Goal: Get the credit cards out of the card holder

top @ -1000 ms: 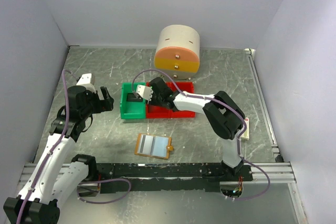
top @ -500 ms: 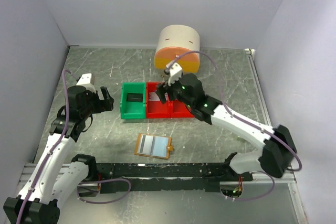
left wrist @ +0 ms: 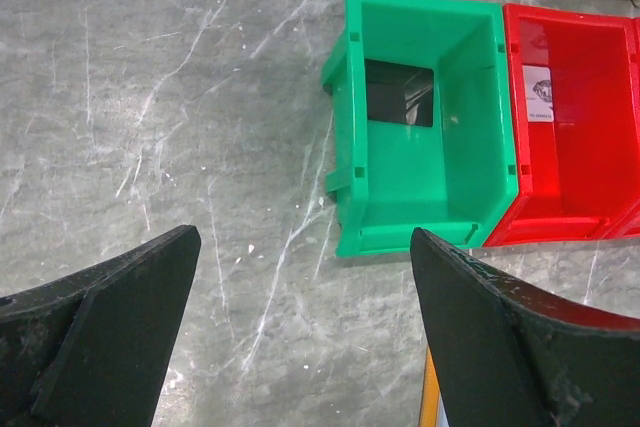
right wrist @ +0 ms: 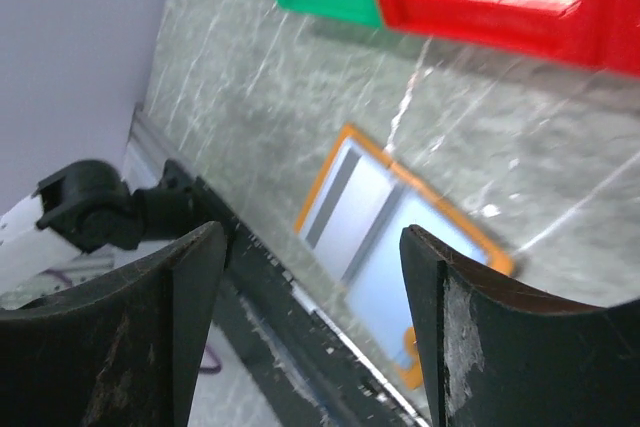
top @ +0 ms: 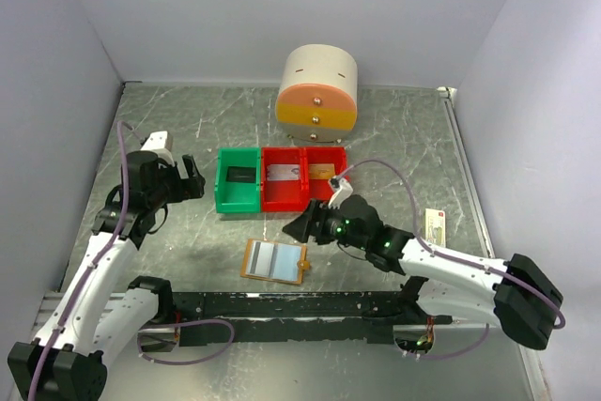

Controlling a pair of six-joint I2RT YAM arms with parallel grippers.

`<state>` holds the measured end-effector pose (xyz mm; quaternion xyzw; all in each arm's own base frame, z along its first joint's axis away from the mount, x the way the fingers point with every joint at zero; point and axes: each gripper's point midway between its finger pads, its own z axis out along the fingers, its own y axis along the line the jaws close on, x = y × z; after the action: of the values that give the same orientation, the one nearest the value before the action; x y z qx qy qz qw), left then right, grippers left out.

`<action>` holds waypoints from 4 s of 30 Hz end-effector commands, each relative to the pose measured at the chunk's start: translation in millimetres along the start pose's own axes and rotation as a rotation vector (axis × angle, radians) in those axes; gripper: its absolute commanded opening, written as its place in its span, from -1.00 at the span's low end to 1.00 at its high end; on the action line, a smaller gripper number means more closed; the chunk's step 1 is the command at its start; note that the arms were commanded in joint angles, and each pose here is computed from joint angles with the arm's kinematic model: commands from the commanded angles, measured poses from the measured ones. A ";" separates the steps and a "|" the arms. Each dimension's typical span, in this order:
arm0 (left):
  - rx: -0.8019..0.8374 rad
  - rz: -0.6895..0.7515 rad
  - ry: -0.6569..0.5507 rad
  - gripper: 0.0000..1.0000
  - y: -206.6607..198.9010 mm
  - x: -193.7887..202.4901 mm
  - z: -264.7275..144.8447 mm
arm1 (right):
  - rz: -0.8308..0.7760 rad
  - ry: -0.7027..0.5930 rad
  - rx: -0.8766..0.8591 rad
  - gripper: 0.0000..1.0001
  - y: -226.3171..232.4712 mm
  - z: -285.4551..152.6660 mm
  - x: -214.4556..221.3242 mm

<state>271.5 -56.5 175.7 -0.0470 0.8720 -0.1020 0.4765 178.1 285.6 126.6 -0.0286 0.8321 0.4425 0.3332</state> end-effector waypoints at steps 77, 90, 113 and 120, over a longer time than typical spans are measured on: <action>0.318 -0.103 0.745 -0.22 -119.6 246.3 -22.9 | 0.312 0.336 0.177 -0.68 -42.9 65.3 129.4; 0.252 -0.110 0.650 -0.16 -118.6 218.9 -26.7 | 0.283 0.329 0.171 -1.00 -43.2 61.6 126.4; 0.184 -0.050 0.732 -0.35 -106.5 244.5 -23.6 | 0.279 0.341 0.130 -0.79 -28.8 65.1 121.1; 0.193 -0.046 0.747 -0.47 -107.5 248.2 -24.4 | 0.285 0.357 0.134 -0.93 -32.3 68.9 127.5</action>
<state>125.8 -207.5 17.9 0.0069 0.9658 -0.2158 0.1439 131.4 352.0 16.3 0.0411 0.8912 0.4337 0.1261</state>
